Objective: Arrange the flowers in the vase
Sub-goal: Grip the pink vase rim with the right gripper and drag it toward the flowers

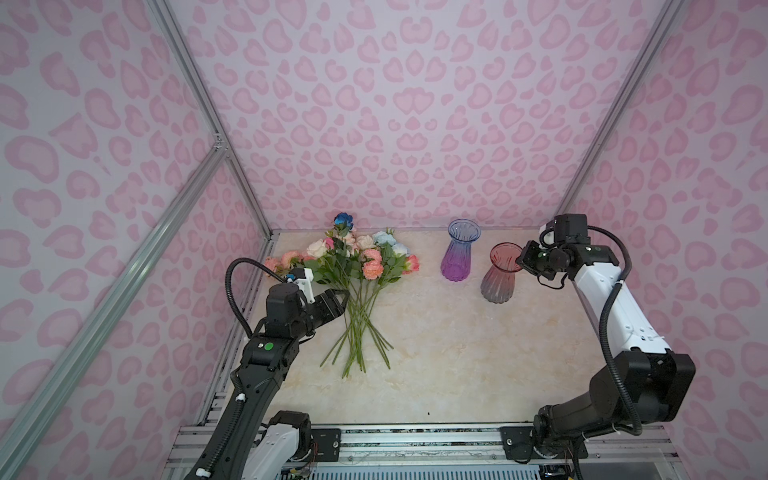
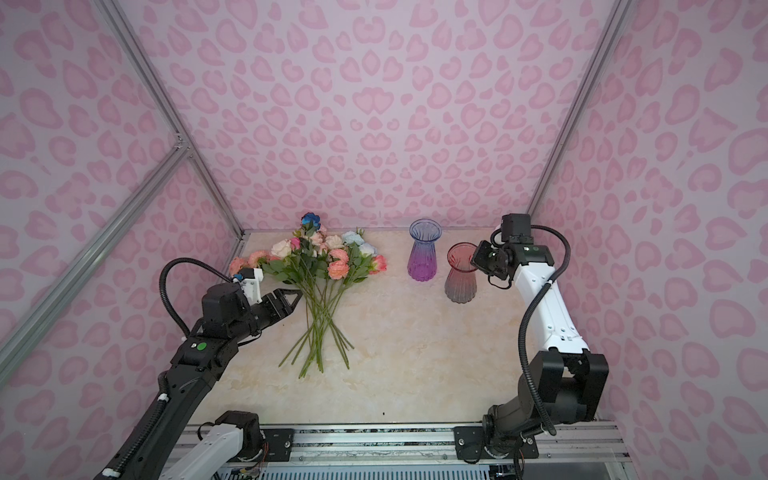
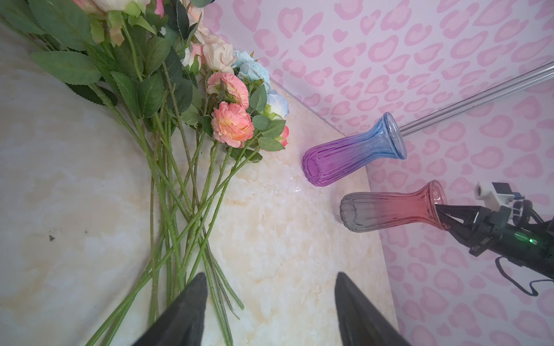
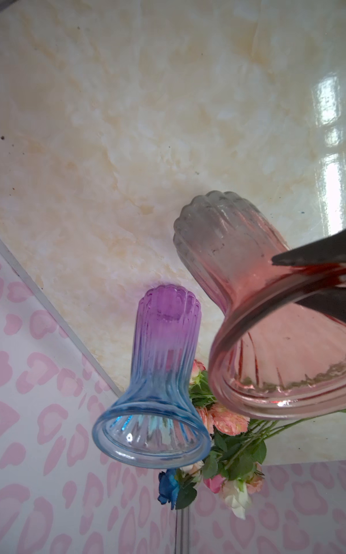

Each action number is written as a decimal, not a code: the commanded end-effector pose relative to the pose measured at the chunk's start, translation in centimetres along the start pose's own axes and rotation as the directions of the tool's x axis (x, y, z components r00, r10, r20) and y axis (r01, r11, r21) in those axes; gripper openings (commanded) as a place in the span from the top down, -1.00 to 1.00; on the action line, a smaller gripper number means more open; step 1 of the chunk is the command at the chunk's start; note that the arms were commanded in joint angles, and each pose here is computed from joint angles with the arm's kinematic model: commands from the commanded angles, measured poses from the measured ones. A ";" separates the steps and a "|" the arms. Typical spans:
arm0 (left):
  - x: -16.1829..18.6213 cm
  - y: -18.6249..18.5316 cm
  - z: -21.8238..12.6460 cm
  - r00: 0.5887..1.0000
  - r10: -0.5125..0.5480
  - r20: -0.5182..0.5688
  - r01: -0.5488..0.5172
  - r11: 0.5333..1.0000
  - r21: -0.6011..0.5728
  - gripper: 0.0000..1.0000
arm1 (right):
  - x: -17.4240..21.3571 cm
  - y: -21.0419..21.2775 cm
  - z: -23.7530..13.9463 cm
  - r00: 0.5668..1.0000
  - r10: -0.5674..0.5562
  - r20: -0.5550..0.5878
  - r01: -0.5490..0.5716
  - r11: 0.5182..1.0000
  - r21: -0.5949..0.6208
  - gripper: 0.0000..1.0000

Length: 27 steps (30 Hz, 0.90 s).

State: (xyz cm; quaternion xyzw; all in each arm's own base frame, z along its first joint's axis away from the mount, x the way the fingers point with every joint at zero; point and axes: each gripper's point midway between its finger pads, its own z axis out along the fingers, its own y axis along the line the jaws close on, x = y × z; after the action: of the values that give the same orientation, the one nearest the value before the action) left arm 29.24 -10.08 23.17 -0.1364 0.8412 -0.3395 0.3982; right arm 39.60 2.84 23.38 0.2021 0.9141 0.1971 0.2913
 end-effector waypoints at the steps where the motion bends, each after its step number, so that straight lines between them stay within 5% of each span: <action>1: -0.7 -0.5 -0.2 1.000 0.002 0.017 -0.002 1.000 0.009 -0.37 | 0.9 2.6 -0.7 0.999 -0.048 0.013 0.049 0.993 -0.105 1.00; 15: -1.4 -1.0 0.0 0.999 -0.036 0.023 0.036 0.999 0.014 -0.37 | 12.5 11.4 1.8 0.966 -0.180 -0.187 0.135 0.964 -0.231 1.00; 27: -0.5 0.8 1.9 0.998 -0.049 -0.041 0.047 0.997 -0.058 -0.28 | 15.0 14.2 4.5 0.930 -0.238 -0.279 0.162 0.950 -0.267 0.95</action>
State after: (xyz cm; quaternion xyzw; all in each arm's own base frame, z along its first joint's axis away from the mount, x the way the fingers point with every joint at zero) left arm 30.65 -10.30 22.34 -0.1614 0.8497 -0.3404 0.3690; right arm 34.55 22.60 20.20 0.0453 0.9341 0.2979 0.1915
